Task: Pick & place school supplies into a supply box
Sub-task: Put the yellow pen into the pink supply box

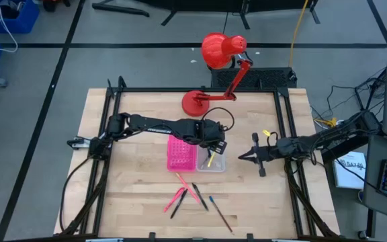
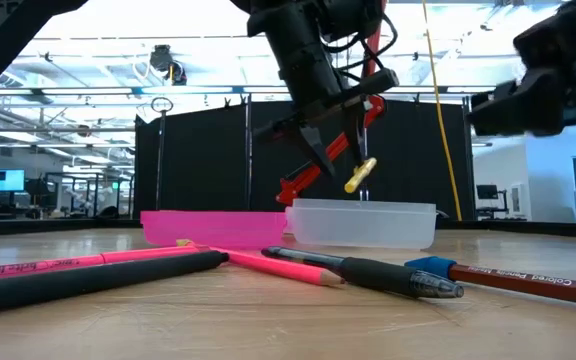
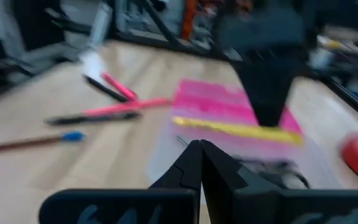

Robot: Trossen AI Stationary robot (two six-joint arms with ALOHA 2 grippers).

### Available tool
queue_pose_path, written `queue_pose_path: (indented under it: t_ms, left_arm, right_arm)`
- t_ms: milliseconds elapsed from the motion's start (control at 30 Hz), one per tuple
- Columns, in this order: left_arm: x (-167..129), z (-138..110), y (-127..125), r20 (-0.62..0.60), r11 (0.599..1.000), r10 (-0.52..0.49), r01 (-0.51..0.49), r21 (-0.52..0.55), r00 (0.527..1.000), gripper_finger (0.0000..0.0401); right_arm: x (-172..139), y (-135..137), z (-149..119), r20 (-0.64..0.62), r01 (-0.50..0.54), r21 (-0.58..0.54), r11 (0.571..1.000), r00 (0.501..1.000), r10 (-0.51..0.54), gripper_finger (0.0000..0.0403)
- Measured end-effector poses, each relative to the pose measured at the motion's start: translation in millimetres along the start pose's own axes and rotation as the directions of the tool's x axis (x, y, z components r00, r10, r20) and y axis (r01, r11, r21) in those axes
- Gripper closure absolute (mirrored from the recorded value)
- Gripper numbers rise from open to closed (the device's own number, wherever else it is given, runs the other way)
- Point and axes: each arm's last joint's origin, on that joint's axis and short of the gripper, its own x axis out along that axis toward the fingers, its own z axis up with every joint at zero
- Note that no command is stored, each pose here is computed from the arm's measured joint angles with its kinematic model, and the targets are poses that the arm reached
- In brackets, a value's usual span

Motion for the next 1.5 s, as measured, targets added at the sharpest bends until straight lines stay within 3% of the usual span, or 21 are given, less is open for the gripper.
queue_pose_path:
  t_ms: [200,367,533,900,1133,1500]
  left_arm:
    - [4.1,-3.6,-1.7,0.036,0.999,0.026,-0.027,0.032,0.999,0.0217]
    - [2.8,-7.3,-5.1,0.042,0.998,0.018,-0.020,0.054,0.999,0.0217]
    - [1.9,-10.4,-7.5,0.070,0.997,0.028,-0.033,0.072,0.997,0.0217]
    - [0.5,-15.5,-11.8,0.085,0.990,0.022,-0.034,0.139,0.996,0.0217]
    - [-0.7,-22.3,-8.1,0.092,0.977,0.101,-0.116,0.177,0.991,0.0217]
    - [-3.0,-34.7,-12.7,0.059,0.974,0.098,-0.108,0.197,0.993,0.0217]
  right_arm:
    - [0.0,0.6,9.1,0.101,-0.045,-0.016,0.999,0.994,0.046,0.0403]
    - [3.6,-3.1,11.9,0.135,0.042,-0.033,0.999,0.990,-0.038,0.0403]
    - [17.2,-5.5,1.4,0.017,0.059,-0.033,0.998,0.998,-0.059,0.0403]
    - [70.7,-15.4,-4.8,-0.082,0.138,-0.090,0.986,0.986,-0.145,0.0403]
    - [86.0,-15.6,-10.0,-0.099,0.153,-0.117,0.981,0.981,-0.165,0.0403]
    - [89.1,-17.1,-3.5,-0.075,0.185,-0.112,0.976,0.978,-0.193,0.0403]
